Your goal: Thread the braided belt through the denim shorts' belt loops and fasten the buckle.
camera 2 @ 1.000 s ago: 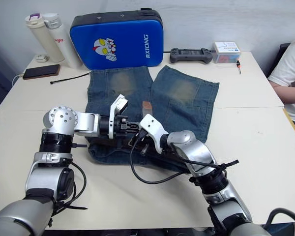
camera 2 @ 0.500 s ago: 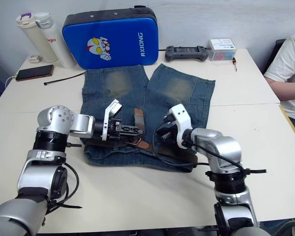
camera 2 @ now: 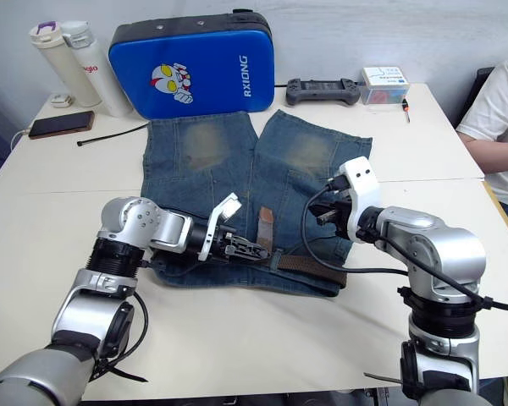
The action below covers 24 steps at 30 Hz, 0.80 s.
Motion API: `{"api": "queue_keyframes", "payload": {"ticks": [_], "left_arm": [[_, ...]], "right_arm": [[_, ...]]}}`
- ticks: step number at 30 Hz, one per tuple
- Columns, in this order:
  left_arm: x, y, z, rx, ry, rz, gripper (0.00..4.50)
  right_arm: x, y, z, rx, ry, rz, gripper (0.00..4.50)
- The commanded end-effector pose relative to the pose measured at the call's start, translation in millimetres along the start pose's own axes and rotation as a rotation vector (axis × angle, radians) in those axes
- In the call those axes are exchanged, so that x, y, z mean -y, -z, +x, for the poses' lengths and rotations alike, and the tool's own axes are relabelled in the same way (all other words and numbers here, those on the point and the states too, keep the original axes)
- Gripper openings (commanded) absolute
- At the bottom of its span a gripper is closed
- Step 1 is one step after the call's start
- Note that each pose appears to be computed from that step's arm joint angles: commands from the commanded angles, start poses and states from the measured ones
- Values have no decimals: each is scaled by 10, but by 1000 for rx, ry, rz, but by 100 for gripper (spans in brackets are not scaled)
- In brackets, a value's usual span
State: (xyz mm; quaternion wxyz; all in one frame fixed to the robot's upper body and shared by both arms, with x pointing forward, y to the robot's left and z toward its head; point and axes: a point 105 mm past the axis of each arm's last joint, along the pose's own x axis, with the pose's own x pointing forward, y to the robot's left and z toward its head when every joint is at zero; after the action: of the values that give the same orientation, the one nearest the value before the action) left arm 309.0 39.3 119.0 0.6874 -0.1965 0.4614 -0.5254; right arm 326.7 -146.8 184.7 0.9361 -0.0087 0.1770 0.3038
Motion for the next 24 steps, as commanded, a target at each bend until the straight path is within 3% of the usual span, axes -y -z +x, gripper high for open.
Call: {"api": "queue_keyframes", "payload": {"ticks": [1,4,8,16,20,23,24], "left_arm": [[-78,-71,-94,38,-58,46,3],[-64,-223,-276,115,-94,122,3],[35,-386,-511,218,-175,356,3],[224,-292,-501,131,-373,946,3],[206,-298,-483,63,-461,1139,0],[148,-329,-495,19,-518,1209,0],[125,-341,-505,6,-537,1228,0]], "right_arm": [[-89,-200,-132,71,-30,-64,0],[-159,-235,-141,83,-82,-98,0],[-282,-303,-143,103,-151,-280,0],[-425,-429,-54,133,-185,-725,0],[-502,-510,-38,140,-218,-928,142],[-551,-578,-39,130,-226,-1114,281],[-567,-606,-41,132,-228,-1155,281]]}}
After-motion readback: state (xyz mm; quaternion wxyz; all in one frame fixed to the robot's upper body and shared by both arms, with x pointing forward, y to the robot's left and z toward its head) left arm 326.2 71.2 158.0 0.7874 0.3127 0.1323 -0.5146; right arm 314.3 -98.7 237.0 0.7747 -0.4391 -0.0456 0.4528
